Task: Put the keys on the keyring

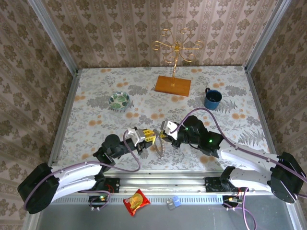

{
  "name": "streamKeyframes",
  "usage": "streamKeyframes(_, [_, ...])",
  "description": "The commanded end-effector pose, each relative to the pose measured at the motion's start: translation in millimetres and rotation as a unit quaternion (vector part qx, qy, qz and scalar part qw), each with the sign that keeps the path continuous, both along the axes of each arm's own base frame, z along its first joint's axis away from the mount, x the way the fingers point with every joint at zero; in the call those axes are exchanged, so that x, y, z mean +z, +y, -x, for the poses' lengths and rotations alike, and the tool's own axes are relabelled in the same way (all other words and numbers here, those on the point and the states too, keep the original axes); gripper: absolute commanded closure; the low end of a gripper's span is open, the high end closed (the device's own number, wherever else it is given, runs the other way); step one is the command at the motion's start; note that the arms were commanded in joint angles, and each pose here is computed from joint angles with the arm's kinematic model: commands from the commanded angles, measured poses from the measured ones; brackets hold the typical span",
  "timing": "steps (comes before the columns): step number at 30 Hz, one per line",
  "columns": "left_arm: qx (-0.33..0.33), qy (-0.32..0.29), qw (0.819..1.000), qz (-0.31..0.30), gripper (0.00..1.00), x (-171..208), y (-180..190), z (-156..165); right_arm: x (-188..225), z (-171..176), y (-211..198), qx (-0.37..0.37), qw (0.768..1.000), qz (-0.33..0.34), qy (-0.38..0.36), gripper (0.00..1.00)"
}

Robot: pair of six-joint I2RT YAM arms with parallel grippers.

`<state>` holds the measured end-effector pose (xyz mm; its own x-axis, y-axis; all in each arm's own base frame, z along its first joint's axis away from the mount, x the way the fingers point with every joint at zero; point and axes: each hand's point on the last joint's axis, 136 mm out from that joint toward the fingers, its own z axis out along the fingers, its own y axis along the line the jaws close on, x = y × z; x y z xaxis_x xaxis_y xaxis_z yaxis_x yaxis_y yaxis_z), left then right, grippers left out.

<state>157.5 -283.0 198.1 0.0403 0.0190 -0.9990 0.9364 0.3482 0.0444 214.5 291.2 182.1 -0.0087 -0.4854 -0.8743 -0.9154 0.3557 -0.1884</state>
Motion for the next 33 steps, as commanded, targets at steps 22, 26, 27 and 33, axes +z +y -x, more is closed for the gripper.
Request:
streamKeyframes(22, [0.479, -0.026, 0.876, 0.059, 0.00, 104.3, 192.3, -67.5, 41.7, -10.1, 137.4, 0.032, 0.988, -0.119, 0.096, 1.00])
streamKeyframes(26, [0.515, -0.007, 0.856, 0.039, 0.00, 94.2, 204.3, -75.4, 6.3, -25.8, 129.6, -0.013, 0.990, -0.085, 0.112, 1.00])
streamKeyframes(27, [0.520, 0.001, 0.853, 0.039, 0.00, 89.9, 205.6, -77.7, -4.0, -31.2, 123.1, -0.026, 0.991, -0.068, 0.116, 1.00])
streamKeyframes(33, [0.538, 0.041, 0.841, 0.031, 0.00, 59.0, 205.8, -90.7, -63.7, -51.6, 63.2, -0.082, 0.984, 0.046, 0.148, 1.00])
